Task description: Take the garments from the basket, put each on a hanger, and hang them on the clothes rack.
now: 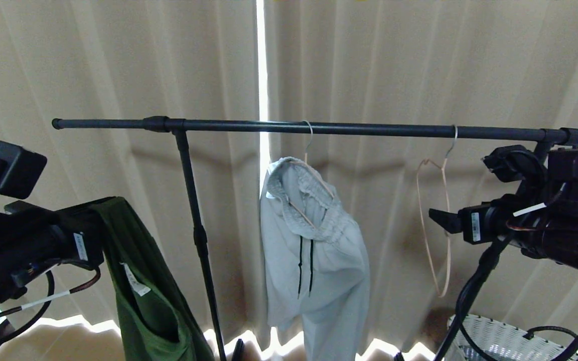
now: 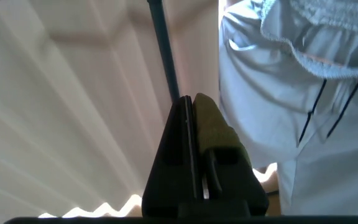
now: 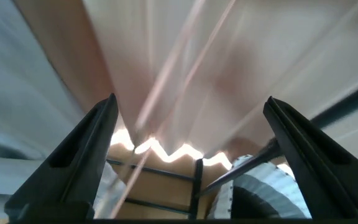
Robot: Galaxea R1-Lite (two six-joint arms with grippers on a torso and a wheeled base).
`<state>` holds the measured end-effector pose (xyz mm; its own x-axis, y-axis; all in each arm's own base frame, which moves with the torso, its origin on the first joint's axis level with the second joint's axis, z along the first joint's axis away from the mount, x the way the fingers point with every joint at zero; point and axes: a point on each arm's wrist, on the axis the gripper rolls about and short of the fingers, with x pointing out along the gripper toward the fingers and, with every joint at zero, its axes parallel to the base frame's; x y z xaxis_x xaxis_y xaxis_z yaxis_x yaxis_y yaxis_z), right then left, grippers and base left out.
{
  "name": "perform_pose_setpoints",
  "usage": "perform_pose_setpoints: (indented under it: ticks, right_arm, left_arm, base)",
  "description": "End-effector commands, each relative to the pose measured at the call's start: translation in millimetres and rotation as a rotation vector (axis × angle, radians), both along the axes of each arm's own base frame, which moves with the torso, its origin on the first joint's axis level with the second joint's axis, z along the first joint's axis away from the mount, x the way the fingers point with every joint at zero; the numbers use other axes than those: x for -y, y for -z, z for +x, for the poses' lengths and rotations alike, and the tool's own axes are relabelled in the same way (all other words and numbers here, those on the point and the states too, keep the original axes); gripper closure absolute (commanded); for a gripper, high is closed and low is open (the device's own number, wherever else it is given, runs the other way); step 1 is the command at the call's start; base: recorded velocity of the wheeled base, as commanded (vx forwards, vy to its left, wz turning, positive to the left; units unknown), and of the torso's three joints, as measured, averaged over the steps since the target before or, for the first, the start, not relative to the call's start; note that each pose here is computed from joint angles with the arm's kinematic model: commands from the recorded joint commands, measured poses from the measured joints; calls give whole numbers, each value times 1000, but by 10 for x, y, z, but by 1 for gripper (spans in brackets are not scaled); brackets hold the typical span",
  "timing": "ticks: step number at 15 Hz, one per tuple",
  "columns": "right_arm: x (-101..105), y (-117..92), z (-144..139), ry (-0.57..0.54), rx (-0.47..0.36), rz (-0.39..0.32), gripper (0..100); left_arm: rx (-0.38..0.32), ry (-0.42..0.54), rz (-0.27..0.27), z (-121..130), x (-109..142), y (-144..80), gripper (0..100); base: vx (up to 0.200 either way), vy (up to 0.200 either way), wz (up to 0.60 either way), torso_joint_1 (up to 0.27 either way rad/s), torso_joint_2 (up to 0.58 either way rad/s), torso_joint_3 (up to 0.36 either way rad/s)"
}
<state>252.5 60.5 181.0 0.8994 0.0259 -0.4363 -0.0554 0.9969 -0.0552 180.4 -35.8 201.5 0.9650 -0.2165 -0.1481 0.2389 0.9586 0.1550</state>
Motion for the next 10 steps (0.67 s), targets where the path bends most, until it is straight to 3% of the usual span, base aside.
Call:
perform_pose_setpoints:
  ticks: [1, 5, 10]
  right_arm:
    - [-58, 75, 105, -4, -27, 5, 0]
    - [-143, 161, 221, 52, -45, 11, 0]
    - [-165, 154, 172, 56, -46, 4, 0]
  left_arm:
    - [-44, 2, 1, 154, 40, 138, 100]
    - [-44, 1, 1, 139, 34, 146, 100]
    - [-43, 0, 4, 139, 34, 146, 100]
  base:
    - [0, 0, 0, 0, 0, 0]
    - [0, 0, 0, 0, 0, 0]
    - [0, 0, 0, 0, 0, 0]
